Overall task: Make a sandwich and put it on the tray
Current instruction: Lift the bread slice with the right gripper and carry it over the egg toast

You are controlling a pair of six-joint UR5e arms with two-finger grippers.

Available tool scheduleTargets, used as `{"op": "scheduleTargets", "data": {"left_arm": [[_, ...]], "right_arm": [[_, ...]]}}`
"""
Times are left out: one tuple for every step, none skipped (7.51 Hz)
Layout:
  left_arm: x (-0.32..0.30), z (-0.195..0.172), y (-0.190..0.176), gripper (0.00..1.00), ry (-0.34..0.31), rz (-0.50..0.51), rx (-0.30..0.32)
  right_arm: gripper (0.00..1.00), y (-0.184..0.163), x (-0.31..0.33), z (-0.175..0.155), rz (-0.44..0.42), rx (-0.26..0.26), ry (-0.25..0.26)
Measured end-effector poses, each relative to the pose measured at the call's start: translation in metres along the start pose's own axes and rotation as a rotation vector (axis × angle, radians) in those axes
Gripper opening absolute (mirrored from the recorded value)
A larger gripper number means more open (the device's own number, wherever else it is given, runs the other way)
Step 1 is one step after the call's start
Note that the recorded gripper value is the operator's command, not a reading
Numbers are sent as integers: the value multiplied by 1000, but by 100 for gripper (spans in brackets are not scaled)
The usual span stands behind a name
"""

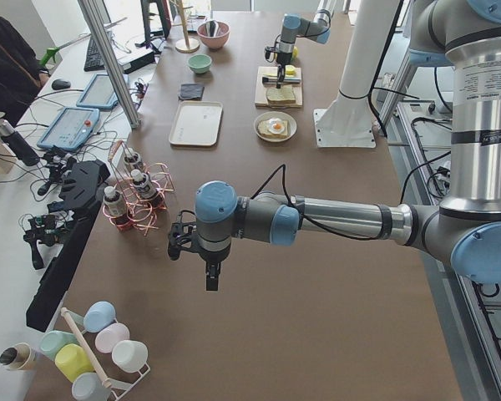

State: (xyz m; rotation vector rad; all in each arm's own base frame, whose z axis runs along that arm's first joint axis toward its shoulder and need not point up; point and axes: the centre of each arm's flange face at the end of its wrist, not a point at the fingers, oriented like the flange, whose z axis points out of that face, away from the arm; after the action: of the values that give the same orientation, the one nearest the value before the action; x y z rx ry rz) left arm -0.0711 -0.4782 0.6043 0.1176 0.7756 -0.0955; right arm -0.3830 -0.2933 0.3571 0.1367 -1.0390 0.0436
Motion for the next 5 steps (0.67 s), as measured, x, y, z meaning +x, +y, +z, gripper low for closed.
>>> {"op": "scheduleTargets", "data": {"left_arm": [[1,-1,-3,98,0,2,2],[3,-1,-5,98,0,4,4],[4,-2,-7,98,0,6,5],[4,-1,-9,98,0,6,4],[4,0,-11,98,-1,5,3]], "right_arm": [[0,-11,3,-14,18,-13,-23],[0,-18,4,-24,23,-21,-54],[0,-20,2,-30,12,-27,-111],[0,-21,0,-36,0,-29,-172],[0,-23,-2,-37,9,-26,-229]]}}
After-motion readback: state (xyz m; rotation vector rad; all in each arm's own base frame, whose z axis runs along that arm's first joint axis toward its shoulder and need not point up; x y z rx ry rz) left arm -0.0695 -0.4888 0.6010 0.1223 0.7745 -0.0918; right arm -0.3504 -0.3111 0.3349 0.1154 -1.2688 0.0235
